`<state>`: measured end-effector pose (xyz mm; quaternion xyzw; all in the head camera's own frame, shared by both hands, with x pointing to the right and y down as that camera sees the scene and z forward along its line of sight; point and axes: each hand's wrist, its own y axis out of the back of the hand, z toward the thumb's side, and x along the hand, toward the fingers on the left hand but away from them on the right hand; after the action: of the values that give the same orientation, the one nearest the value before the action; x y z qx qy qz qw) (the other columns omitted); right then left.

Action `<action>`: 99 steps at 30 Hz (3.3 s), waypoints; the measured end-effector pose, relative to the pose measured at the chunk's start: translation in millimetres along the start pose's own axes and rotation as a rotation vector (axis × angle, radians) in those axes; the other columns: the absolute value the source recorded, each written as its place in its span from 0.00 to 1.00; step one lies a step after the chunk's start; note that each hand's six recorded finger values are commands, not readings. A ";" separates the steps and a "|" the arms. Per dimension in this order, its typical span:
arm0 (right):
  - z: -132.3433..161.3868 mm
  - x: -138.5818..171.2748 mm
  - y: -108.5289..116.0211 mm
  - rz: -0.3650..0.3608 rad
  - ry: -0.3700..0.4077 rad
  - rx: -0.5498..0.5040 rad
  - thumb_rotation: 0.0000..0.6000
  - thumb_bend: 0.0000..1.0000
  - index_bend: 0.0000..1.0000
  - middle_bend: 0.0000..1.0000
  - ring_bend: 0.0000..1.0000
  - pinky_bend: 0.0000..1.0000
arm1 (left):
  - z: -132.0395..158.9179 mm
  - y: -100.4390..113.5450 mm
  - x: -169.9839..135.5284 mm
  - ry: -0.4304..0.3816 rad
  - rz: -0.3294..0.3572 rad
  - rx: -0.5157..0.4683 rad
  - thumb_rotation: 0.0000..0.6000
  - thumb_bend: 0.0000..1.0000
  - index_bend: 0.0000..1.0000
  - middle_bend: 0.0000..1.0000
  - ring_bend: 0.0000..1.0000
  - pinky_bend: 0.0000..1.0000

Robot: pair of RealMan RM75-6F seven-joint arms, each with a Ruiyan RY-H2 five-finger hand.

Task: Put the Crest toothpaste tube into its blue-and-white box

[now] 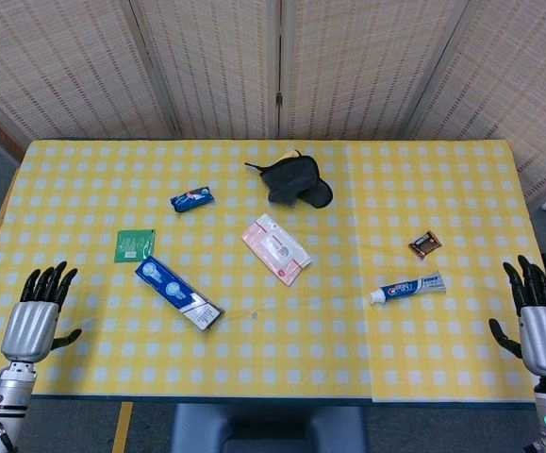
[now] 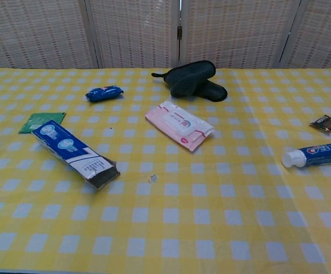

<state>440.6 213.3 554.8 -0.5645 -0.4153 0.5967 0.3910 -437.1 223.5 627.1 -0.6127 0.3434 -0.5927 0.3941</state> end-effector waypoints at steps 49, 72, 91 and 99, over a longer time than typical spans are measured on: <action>-1.2 -9.2 -19.9 0.105 -0.020 0.015 1.00 0.32 0.00 0.00 0.00 0.00 | 118.2 -46.7 110.5 -0.654 -0.238 0.142 1.00 0.10 0.16 0.17 0.09 0.10; -5.8 -9.2 -17.0 0.103 -0.030 0.001 1.00 0.32 0.00 0.00 0.00 0.00 | 122.6 -58.3 126.3 -0.657 -0.270 0.199 1.00 0.09 0.24 0.32 0.22 0.17; -9.1 -8.3 -16.1 0.104 -0.039 -0.004 1.00 0.32 0.00 0.00 0.00 0.00 | 125.8 -64.2 132.5 -0.669 -0.283 0.213 1.00 0.09 0.41 0.52 0.42 0.28; -7.5 -7.4 -16.4 0.105 -0.032 -0.005 1.00 0.32 0.00 0.00 0.00 0.00 | 127.6 -58.4 130.6 -0.678 -0.259 0.190 1.00 0.09 0.51 0.61 0.48 0.32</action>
<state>448.5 212.5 572.6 -0.5769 -0.3926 0.6243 0.3511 -304.6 143.8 740.3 -0.7732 0.0566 -0.4304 0.4623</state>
